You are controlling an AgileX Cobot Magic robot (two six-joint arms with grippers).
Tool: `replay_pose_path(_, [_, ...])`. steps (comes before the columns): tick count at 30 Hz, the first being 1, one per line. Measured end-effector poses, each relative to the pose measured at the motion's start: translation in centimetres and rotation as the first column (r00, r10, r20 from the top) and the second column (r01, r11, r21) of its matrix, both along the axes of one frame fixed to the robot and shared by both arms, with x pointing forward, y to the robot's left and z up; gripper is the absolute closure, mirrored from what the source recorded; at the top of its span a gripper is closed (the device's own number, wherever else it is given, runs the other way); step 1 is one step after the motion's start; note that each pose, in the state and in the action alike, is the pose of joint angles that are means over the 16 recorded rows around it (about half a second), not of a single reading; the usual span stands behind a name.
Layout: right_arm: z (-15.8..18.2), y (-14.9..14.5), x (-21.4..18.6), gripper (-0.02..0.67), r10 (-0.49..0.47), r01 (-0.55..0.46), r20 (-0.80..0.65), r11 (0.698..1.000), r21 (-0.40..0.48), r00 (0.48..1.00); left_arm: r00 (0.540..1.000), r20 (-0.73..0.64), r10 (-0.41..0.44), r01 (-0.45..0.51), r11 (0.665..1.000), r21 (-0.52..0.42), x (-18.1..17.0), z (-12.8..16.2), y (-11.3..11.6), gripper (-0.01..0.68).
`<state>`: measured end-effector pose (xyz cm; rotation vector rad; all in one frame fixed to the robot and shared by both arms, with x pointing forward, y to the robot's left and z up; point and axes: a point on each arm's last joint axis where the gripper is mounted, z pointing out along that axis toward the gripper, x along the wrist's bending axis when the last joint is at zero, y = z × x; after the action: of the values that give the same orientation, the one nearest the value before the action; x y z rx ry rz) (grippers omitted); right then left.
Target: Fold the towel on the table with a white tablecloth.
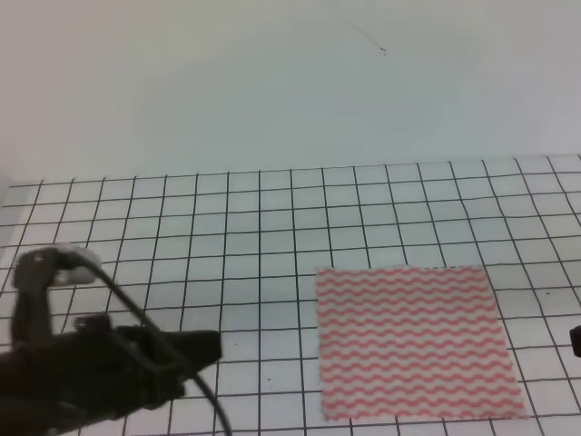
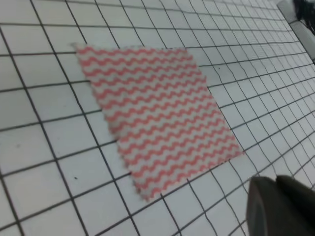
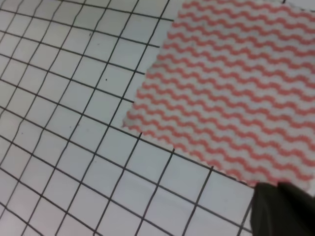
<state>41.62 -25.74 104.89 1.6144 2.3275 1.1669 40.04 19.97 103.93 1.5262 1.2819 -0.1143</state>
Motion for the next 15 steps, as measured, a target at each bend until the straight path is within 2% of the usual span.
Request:
replay_pose_path(9, [-0.4,0.5,1.3,0.542,-0.055,0.051,-0.119,0.998,-0.044,0.991,0.989,-0.137,-0.064,0.066,0.998,0.014,0.7,-1.6,-4.1,0.662])
replay_pose_path(15, [-1.2,0.7,2.4,0.441,-0.122,0.112,-0.214,0.992,-0.061,0.969,0.972,-0.225,-0.065,0.069,0.998,0.01,1.5,-2.5,-5.4,0.583])
